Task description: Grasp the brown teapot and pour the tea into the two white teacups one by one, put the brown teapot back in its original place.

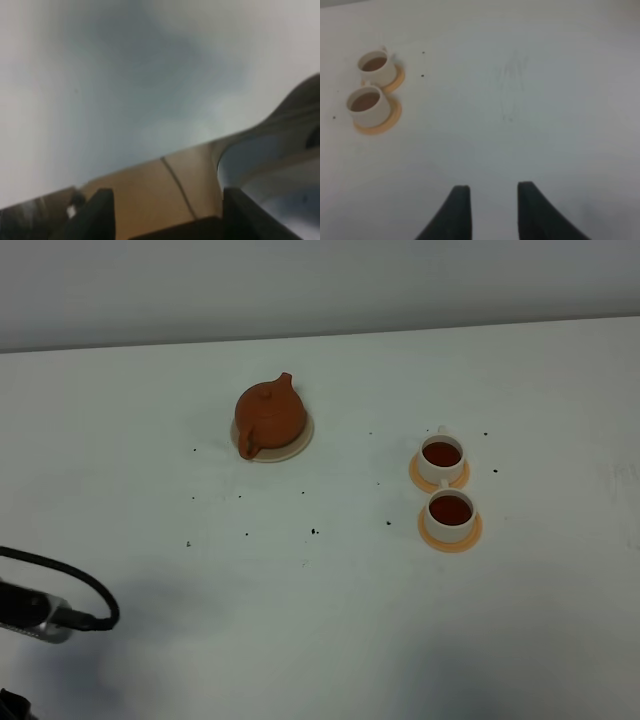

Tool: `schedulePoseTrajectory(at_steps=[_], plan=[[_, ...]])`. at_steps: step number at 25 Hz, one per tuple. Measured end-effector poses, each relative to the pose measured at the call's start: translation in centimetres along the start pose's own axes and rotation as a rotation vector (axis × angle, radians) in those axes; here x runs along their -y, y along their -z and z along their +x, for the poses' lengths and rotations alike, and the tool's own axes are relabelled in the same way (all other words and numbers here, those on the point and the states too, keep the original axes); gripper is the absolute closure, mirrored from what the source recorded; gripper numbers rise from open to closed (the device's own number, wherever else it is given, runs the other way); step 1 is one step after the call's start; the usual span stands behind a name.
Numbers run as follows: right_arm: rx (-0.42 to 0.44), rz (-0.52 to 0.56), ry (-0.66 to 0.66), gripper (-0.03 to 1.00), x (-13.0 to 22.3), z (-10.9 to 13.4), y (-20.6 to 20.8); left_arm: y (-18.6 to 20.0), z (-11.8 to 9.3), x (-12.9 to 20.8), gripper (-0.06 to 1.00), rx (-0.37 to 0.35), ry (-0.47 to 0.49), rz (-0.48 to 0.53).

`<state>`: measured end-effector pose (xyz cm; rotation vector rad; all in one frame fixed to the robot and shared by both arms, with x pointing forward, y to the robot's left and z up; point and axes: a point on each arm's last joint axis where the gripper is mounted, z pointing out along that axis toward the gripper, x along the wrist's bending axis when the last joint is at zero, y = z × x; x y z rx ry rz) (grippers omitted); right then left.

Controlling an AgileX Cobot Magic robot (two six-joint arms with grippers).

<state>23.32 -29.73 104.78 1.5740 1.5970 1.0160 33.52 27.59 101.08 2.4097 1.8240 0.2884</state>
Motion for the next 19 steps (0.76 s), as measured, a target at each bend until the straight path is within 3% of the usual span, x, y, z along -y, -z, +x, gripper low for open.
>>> schedulePoseTrajectory(at_steps=[9,19], plan=[[0.0,-0.001,0.0,0.72,0.0,0.0,0.0,3.1,2.3,3.8,0.46,-0.085,0.304,-0.282],[0.0,-0.001,0.0,0.72,0.0,0.0,0.0,5.0,1.5,8.0,0.46,-0.157,0.348,-0.574]])
